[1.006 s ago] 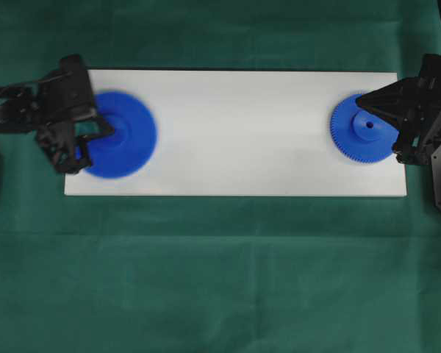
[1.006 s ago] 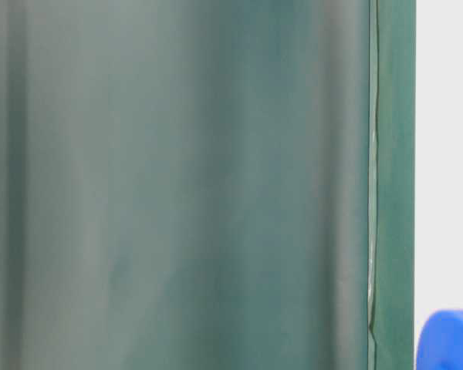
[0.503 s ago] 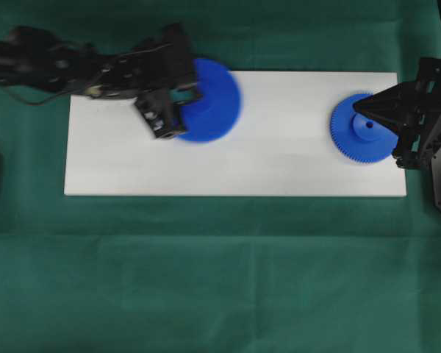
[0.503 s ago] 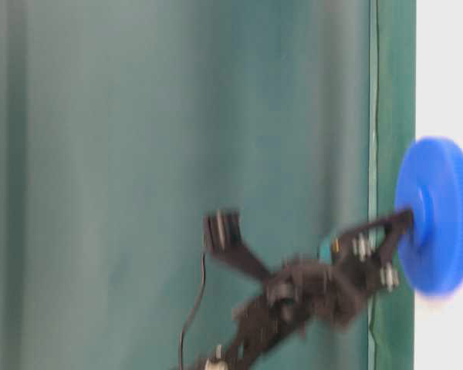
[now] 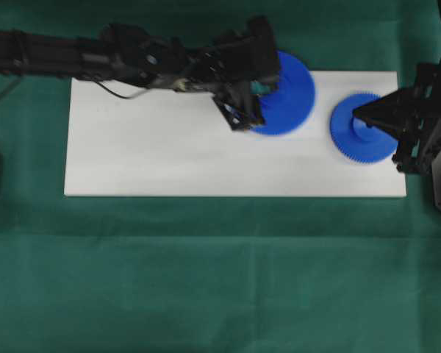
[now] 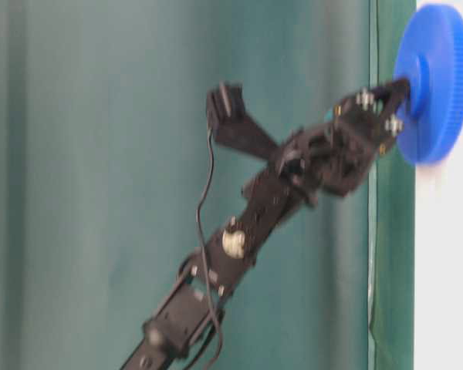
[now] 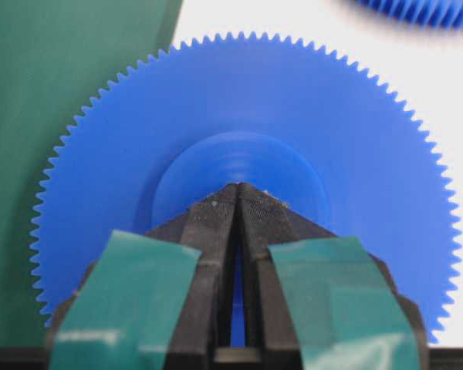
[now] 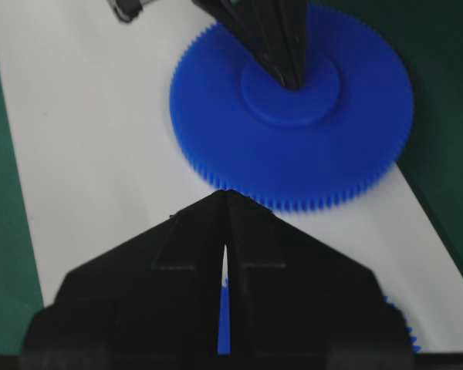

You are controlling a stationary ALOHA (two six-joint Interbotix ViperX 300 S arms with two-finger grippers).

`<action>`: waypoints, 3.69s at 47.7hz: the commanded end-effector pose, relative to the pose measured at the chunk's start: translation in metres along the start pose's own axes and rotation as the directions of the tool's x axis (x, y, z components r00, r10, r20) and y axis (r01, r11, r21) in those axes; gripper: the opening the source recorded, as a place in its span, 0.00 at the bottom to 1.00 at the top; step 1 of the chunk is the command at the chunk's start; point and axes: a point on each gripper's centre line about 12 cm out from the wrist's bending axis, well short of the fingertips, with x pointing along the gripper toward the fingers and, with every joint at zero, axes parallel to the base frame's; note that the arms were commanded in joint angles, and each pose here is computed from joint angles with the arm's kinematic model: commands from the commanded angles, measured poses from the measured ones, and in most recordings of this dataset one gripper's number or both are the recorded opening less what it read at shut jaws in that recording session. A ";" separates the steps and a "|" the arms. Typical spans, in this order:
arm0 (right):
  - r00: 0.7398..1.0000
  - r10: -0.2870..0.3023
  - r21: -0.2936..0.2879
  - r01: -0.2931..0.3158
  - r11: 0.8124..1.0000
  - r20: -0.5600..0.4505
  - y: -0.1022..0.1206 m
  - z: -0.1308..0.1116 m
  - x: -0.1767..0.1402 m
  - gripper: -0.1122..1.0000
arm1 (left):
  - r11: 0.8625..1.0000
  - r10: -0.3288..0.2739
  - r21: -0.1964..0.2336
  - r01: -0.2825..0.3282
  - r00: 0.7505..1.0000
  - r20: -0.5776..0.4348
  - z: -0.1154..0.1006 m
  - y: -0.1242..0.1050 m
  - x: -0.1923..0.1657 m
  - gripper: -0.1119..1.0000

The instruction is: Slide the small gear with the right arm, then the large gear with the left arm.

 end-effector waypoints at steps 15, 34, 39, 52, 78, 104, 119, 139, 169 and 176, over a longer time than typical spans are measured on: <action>1.000 0.010 0.000 -0.010 1.000 0.007 0.001 0.000 -0.001 0.55 | 0.997 -0.048 0.056 0.048 0.999 -0.003 0.024 -0.036 0.018 0.10; 1.000 0.012 0.000 -0.012 1.000 0.014 0.000 -0.003 -0.003 0.55 | 0.997 -0.052 0.057 0.052 0.999 -0.015 0.022 -0.038 0.019 0.10; 1.000 0.013 -0.001 -0.013 1.000 0.017 0.000 -0.004 -0.004 0.55 | 0.997 -0.052 0.057 0.053 0.998 -0.018 0.022 -0.038 0.019 0.10; 0.999 0.021 0.000 -0.021 1.000 0.026 0.000 -0.005 -0.005 0.55 | 0.997 -0.047 0.053 0.048 0.999 -0.026 0.020 -0.034 0.018 0.10; 0.999 0.022 0.007 -0.022 1.000 0.028 0.000 -0.005 -0.005 0.55 | 1.000 -0.009 -0.011 0.007 0.992 -0.125 -0.044 -0.001 -0.017 0.10; 0.999 0.026 0.027 -0.027 0.999 0.034 0.001 -0.002 -0.006 0.55 | 0.982 0.014 -0.183 -0.052 0.979 -0.204 -0.195 -0.001 -0.107 0.10; 0.998 0.035 0.049 -0.037 0.998 0.042 0.003 0.001 -0.006 0.55 | 0.942 0.014 -0.324 -0.085 0.977 -0.215 -0.246 -0.011 -0.159 0.10; 0.996 0.060 0.057 -0.064 0.996 0.062 0.007 0.005 -0.004 0.55 | 0.928 0.015 -0.371 -0.028 0.999 -0.037 -0.230 -0.019 -0.201 0.10; 0.997 0.059 0.058 -0.062 0.996 0.056 0.007 0.007 -0.002 0.55 | 0.935 0.019 -0.354 0.001 0.998 0.053 -0.203 -0.018 -0.210 0.10; 0.997 0.059 0.057 -0.062 0.996 0.056 0.007 0.007 -0.002 0.55 | 0.937 0.022 -0.350 0.014 0.995 0.098 -0.189 -0.017 -0.219 0.10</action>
